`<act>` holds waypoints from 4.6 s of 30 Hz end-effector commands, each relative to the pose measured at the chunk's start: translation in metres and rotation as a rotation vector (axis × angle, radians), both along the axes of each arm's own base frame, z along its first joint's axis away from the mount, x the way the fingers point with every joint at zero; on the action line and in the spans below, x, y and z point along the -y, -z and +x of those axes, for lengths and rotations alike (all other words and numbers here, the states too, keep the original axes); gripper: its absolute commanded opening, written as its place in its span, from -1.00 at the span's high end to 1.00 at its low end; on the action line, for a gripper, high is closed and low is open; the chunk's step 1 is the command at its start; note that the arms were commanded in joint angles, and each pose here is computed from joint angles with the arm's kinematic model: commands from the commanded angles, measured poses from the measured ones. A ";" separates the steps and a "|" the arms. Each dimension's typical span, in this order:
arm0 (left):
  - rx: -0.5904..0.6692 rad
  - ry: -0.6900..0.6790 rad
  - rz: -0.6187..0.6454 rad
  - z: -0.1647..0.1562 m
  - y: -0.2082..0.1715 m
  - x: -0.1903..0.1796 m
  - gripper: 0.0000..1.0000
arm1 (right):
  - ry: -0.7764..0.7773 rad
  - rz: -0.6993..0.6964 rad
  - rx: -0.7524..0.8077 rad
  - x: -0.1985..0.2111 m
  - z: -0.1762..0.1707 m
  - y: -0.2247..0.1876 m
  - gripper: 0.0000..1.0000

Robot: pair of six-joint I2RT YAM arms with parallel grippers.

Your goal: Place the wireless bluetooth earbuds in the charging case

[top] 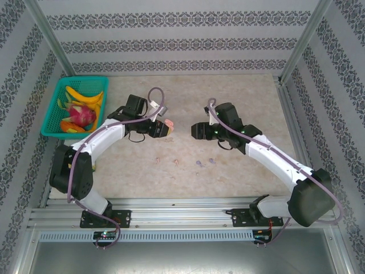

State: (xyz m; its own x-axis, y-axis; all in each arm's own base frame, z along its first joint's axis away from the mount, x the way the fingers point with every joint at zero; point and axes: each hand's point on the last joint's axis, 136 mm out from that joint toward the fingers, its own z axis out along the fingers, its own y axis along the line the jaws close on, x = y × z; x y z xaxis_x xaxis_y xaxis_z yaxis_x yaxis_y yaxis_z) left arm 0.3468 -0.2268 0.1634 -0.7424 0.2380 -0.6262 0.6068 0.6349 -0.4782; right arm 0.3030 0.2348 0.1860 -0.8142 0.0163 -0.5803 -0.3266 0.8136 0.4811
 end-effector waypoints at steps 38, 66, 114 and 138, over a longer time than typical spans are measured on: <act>1.052 -0.372 -0.231 -0.024 -0.103 -0.073 1.00 | 0.119 -0.166 -0.306 -0.089 -0.002 0.071 -0.25; 1.048 -0.641 -0.316 0.036 -0.120 -0.134 1.00 | -0.030 -0.380 -0.370 -0.145 -0.037 0.123 -0.18; 1.052 -0.633 -0.336 0.032 -0.130 -0.136 1.00 | -0.176 -0.578 -0.315 -0.170 -0.039 0.180 0.32; 1.037 -0.624 -0.325 0.029 -0.127 -0.135 1.00 | -0.149 -0.582 -0.242 -0.166 -0.035 0.160 0.56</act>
State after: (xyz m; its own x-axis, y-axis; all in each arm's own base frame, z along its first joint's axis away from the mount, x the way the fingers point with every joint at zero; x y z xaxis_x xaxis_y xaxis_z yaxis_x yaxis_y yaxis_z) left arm 0.3821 -0.0887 0.2679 0.1496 -0.2448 -0.9580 0.3960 0.9026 -0.1688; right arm 0.2711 0.4015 0.0170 -0.9080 -0.3500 -0.2302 -0.3734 0.9253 0.0658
